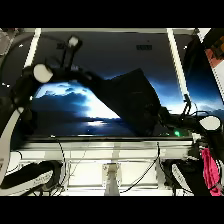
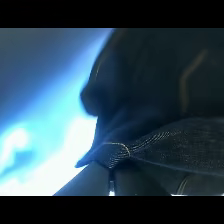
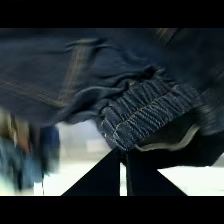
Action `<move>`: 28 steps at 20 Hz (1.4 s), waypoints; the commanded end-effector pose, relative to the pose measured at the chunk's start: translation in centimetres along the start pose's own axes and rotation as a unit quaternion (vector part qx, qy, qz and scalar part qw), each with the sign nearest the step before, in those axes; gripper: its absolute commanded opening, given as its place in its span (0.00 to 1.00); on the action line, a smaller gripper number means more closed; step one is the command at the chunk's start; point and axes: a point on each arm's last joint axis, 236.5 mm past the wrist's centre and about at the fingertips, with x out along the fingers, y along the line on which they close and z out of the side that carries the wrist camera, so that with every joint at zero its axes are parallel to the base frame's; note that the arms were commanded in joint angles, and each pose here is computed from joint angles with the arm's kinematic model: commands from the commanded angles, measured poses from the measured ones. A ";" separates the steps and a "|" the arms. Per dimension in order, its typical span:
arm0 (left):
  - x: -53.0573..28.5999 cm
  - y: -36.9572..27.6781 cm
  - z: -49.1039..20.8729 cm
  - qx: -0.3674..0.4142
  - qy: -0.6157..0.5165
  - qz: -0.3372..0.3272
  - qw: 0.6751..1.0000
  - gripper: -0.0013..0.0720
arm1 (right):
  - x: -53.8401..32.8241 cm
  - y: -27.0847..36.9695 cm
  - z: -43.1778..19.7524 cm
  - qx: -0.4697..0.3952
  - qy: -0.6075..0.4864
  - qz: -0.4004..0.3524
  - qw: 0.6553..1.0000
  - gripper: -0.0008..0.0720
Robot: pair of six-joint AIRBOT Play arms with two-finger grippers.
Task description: Fold the clothes and pants, and hang the long-sleeved shirts on hangers.
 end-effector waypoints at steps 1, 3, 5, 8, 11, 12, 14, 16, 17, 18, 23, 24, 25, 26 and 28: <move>3.4 -1.1 7.0 0.001 -0.071 -0.037 0.997 0.03 | -1.4 -1.8 4.9 0.048 -0.111 -0.044 0.992 0.04; 7.0 -1.6 8.9 -0.015 -0.098 -0.047 0.994 0.03 | -2.3 -3.3 7.0 0.075 -0.162 -0.071 0.981 0.04; 10.8 -2.9 10.2 -0.016 -0.126 -0.059 0.990 0.03 | -3.2 -4.1 9.0 0.092 -0.210 -0.080 0.970 0.04; 16.1 -5.6 10.6 -0.010 -0.151 -0.079 0.985 0.03 | -4.0 -4.6 10.6 0.124 -0.249 -0.080 0.957 0.04; 20.4 -5.3 11.9 -0.023 -0.220 -0.021 0.975 0.03 | -4.3 -4.9 11.5 0.118 -0.268 -0.085 0.952 0.05; 21.2 -4.2 12.4 -0.034 -0.254 0.024 0.966 0.08 | -4.5 -4.5 12.0 0.114 -0.278 -0.077 0.951 0.08; 22.0 -3.8 12.4 -0.043 -0.285 0.065 0.955 0.65 | -5.2 -3.4 13.4 0.100 -0.306 -0.054 0.945 0.50; 22.5 -5.0 12.1 -0.040 -0.281 0.056 0.957 0.87 | -6.0 -2.7 14.6 0.076 -0.334 -0.046 0.939 0.79; 22.2 -5.1 12.4 -0.039 -0.284 0.055 0.957 0.87 | -6.1 -2.8 14.7 0.070 -0.338 -0.049 0.937 0.79; 21.5 -5.3 13.1 -0.039 -0.289 0.054 0.955 0.87 | -6.1 -3.0 14.7 0.068 -0.337 -0.053 0.938 0.79; 12.0 -6.3 19.7 -0.019 -0.319 0.002 0.947 0.79 | -5.4 -8.3 9.4 0.045 -0.195 -0.172 0.965 0.75; 9.4 -6.9 20.6 -0.018 -0.311 -0.029 0.950 0.70 | -5.1 -8.6 7.6 0.026 -0.146 -0.171 0.974 0.75; 6.4 -7.5 21.3 -0.025 -0.299 -0.063 0.952 0.70 | -4.8 -8.5 6.3 0.020 -0.107 -0.158 0.981 0.75; 3.5 -8.0 21.6 -0.024 -0.286 -0.090 0.954 0.70 | -4.5 -8.3 5.2 0.016 -0.072 -0.143 0.987 0.75; -1.2 -8.5 21.5 0.007 -0.265 -0.117 0.957 0.72 | -3.3 -7.9 3.9 0.027 -0.007 -0.100 0.995 0.80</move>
